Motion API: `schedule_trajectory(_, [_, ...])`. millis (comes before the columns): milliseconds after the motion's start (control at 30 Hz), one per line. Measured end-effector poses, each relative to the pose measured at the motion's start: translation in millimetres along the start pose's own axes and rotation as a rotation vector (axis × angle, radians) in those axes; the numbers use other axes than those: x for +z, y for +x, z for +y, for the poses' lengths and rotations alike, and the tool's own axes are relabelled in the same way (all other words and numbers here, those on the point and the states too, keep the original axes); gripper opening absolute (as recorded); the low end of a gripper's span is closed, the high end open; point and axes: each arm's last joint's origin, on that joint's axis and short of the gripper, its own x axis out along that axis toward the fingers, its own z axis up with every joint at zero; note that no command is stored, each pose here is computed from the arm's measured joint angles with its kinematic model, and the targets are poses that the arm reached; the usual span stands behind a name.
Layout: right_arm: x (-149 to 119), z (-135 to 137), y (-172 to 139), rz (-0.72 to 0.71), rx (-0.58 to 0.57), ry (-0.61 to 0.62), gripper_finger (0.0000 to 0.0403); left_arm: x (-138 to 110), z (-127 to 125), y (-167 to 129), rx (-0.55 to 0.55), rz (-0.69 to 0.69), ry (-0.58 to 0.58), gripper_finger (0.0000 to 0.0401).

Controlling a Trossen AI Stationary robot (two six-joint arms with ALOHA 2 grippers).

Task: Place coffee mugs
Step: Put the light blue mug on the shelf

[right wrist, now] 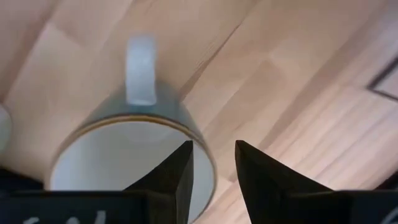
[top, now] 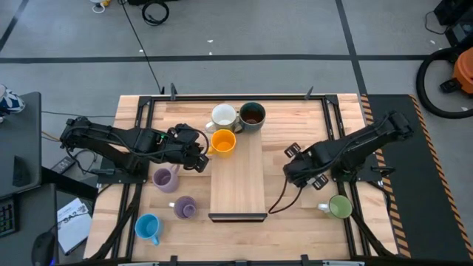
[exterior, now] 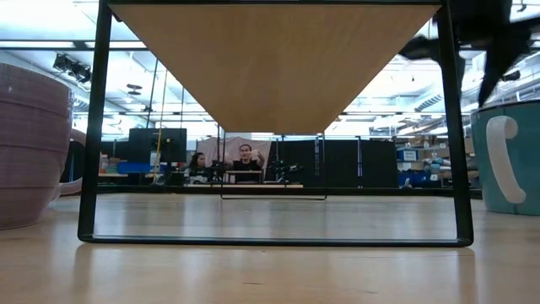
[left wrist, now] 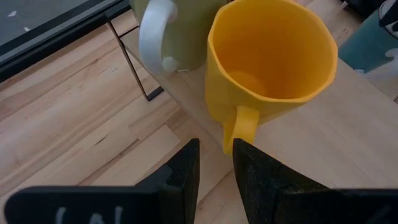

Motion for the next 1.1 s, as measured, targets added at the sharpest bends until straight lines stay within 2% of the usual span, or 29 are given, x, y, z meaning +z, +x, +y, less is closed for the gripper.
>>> schedule_trajectory(133, [-5,-3,-22,-0.088,-0.026,0.101,0.0124,0,0,0,0.0,0.0,0.0,0.0103])
schedule_trajectory(300, [-21,-4,-50,-0.184,-0.037,0.291,0.0124,0,0,0,0.0,0.0,0.0,0.0103])
schedule_trajectory(400, [-35,-1,-61,-0.221,-0.027,0.441,0.0125,0,0,0,0.0,0.0,0.0,0.0103])
schedule_trajectory(600, [-65,8,-74,-0.213,0.086,0.782,0.0125,0,0,0,0.0,0.0,0.0,0.0103])
schedule_trajectory(800, [-82,15,-63,-0.162,0.075,1.098,0.0126,0,0,0,0.0,0.0,0.0,0.0103])
schedule_trajectory(1100, [-95,32,-17,0.023,0.126,1.295,0.0126,0,0,0,0.0,0.0,0.0,0.0103])
